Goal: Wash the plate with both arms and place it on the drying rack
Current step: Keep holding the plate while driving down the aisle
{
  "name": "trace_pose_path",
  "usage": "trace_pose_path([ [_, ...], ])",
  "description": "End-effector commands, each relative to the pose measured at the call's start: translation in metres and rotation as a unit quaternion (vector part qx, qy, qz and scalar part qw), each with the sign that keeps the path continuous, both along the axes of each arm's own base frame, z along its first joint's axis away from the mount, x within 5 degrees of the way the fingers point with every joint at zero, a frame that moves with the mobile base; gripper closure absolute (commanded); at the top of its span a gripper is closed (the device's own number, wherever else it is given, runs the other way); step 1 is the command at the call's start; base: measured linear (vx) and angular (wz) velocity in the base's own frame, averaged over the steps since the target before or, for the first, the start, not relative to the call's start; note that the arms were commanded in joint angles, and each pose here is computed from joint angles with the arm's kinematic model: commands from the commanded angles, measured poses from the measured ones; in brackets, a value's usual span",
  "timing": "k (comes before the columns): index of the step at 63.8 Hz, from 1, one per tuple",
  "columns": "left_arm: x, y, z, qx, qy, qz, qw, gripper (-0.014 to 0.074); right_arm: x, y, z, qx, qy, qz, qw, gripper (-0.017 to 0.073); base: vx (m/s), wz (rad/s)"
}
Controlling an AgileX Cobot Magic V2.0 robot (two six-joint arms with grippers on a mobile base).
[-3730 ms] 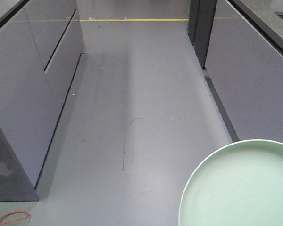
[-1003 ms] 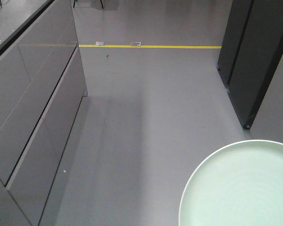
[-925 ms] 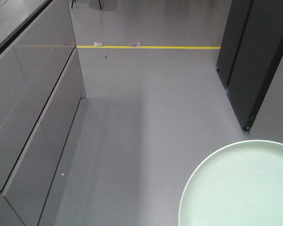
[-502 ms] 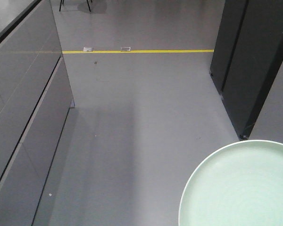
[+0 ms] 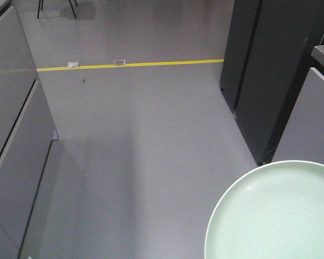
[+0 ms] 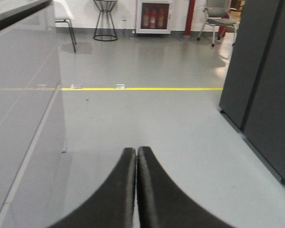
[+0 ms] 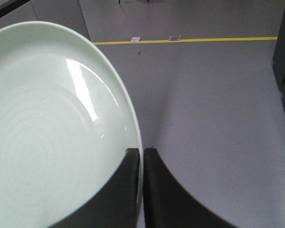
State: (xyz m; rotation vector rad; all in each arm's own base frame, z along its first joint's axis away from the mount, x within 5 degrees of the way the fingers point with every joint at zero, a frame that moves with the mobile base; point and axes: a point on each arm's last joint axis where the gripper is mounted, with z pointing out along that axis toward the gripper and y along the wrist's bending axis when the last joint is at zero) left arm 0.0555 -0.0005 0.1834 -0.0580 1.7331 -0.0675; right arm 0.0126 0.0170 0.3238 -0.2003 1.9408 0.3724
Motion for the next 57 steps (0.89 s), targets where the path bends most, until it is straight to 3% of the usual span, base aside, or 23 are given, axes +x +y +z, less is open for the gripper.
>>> trace_pose_path([
  [1, -0.0012, -0.0002, 0.0161, -0.010, -0.056, -0.001, 0.998, 0.0600, 0.0029, -0.0002, 0.0138, 0.015, -0.042, -0.008, 0.999, 0.0561, 0.24, -0.29],
  [57, -0.0012, -0.0002, 0.0161, -0.010, -0.056, -0.001, 0.998, 0.0600, 0.0029, -0.0002, 0.0138, 0.015, -0.042, -0.008, 0.999, 0.0561, 0.18, -0.42],
])
